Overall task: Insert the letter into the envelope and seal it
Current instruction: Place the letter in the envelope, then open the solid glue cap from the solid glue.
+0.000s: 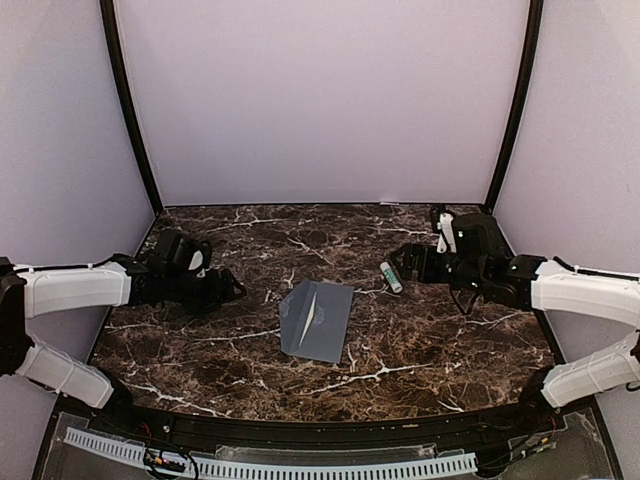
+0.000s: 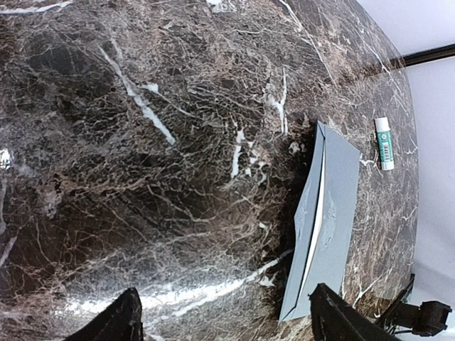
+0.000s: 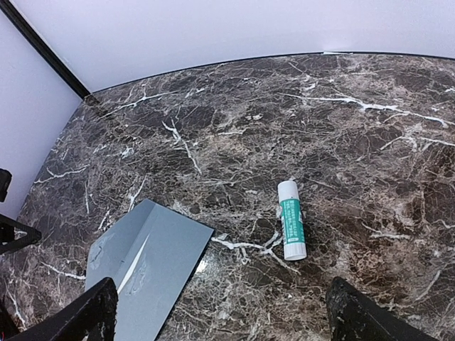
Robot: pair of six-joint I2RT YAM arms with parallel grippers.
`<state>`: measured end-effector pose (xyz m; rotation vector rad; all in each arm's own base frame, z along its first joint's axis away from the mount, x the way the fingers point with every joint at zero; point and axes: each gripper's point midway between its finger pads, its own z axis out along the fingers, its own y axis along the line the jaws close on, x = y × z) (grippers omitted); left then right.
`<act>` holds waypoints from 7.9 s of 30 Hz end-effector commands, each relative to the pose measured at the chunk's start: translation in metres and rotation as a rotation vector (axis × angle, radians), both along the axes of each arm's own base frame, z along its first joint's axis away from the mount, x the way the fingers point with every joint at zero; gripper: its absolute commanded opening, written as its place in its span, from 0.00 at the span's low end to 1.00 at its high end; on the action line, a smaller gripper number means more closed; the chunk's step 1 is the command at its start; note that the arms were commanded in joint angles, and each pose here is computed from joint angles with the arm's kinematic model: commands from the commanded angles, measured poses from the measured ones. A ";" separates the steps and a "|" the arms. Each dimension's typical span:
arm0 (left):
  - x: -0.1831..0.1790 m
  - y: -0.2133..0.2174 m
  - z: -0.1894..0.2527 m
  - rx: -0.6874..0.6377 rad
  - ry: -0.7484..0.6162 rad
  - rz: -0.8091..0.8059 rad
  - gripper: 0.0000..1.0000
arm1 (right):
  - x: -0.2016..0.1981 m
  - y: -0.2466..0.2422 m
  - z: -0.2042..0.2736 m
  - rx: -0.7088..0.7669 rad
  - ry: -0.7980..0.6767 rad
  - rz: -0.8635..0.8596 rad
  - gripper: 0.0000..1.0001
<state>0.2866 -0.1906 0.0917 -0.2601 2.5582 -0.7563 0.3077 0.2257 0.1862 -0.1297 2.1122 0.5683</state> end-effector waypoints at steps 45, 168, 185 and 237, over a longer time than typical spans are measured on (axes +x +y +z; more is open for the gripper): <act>-0.031 -0.111 -0.047 -0.158 0.028 -0.430 0.65 | 0.008 -0.002 -0.007 0.129 0.004 -0.092 0.97; 0.093 0.077 0.139 0.220 -0.590 0.027 0.77 | 0.084 0.014 -0.165 -0.427 0.418 -0.035 0.25; 0.047 -0.003 0.221 -0.253 -0.806 -0.247 0.71 | 0.018 0.115 0.011 -0.056 -0.007 0.423 0.12; -0.036 -0.174 0.259 -0.773 -0.715 -0.646 0.44 | -0.093 0.212 0.165 0.382 -0.436 0.773 0.13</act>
